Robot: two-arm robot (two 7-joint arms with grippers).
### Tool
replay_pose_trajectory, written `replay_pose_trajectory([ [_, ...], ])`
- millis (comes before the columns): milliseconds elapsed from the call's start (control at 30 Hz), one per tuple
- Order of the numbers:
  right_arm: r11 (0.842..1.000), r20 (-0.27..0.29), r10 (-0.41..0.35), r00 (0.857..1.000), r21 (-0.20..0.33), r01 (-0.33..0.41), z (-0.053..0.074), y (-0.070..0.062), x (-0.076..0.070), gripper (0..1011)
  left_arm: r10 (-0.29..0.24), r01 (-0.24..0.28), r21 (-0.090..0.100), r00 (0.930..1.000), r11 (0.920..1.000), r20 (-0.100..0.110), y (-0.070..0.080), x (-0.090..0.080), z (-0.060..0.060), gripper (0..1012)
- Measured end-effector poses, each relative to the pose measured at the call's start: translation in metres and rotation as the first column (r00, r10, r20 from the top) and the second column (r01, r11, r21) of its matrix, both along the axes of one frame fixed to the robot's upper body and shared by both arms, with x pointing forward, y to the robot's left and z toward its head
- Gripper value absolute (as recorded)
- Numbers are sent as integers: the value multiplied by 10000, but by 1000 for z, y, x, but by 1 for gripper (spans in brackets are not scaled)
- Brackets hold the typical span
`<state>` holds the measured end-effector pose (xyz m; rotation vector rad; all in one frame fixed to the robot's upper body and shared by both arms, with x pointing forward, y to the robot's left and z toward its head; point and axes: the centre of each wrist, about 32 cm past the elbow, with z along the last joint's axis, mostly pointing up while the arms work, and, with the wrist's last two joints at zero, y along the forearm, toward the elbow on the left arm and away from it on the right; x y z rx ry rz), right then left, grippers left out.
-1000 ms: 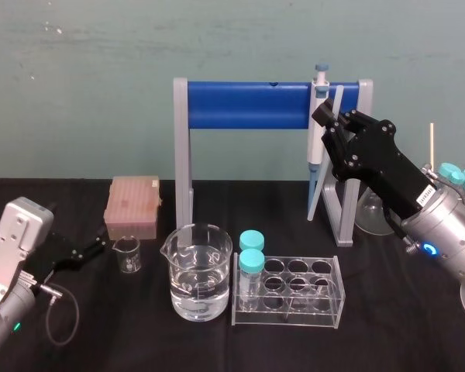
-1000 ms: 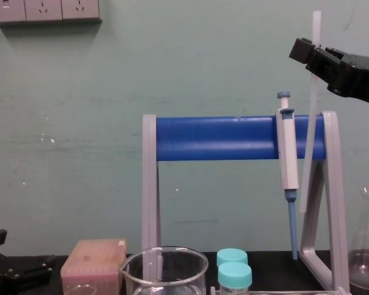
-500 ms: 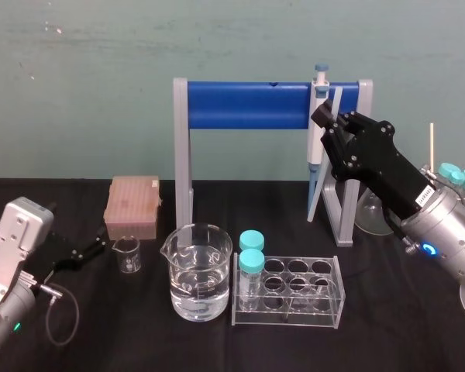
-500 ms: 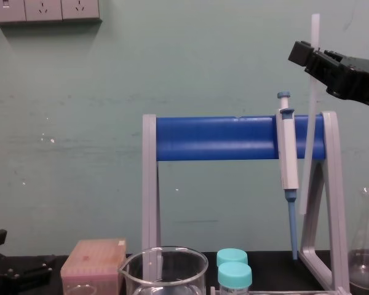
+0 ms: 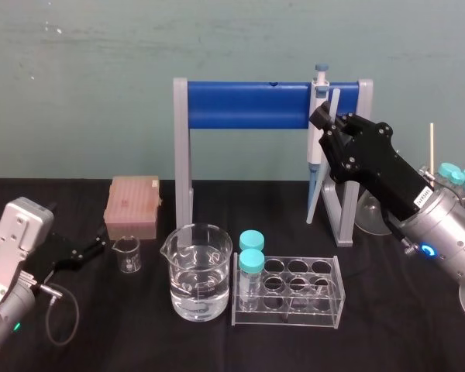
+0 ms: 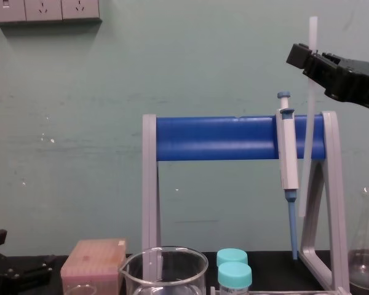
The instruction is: Pick up the stirring rod with one hand, then place it down.
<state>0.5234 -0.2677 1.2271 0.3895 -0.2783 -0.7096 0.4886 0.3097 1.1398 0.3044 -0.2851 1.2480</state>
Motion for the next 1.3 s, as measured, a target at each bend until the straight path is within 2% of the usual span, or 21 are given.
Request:
replay_pose_trajectory([
  [367, 9996, -331, 204, 9992, -195, -210, -6, 0, -1, 72, -1, 1, 0, 10000, 10000, -1, 0, 0, 0, 1000],
  [633, 9962, -1008, 426, 9940, -709, -498, -28, -1, -9, 72, 0, 0, 0, 10000, 10000, 0, 0, 0, 0, 1000],
  [833, 9946, -1475, 295, 9886, -941, -437, -44, -2, -7, 73, 0, 0, 1, 10000, 10000, 0, 0, 0, 0, 1000],
  [1300, 9932, -1873, 377, 9816, -1011, -575, -59, 6, 2, 72, 0, 0, 0, 10000, 10000, -1, 0, 0, 0, 1000],
])
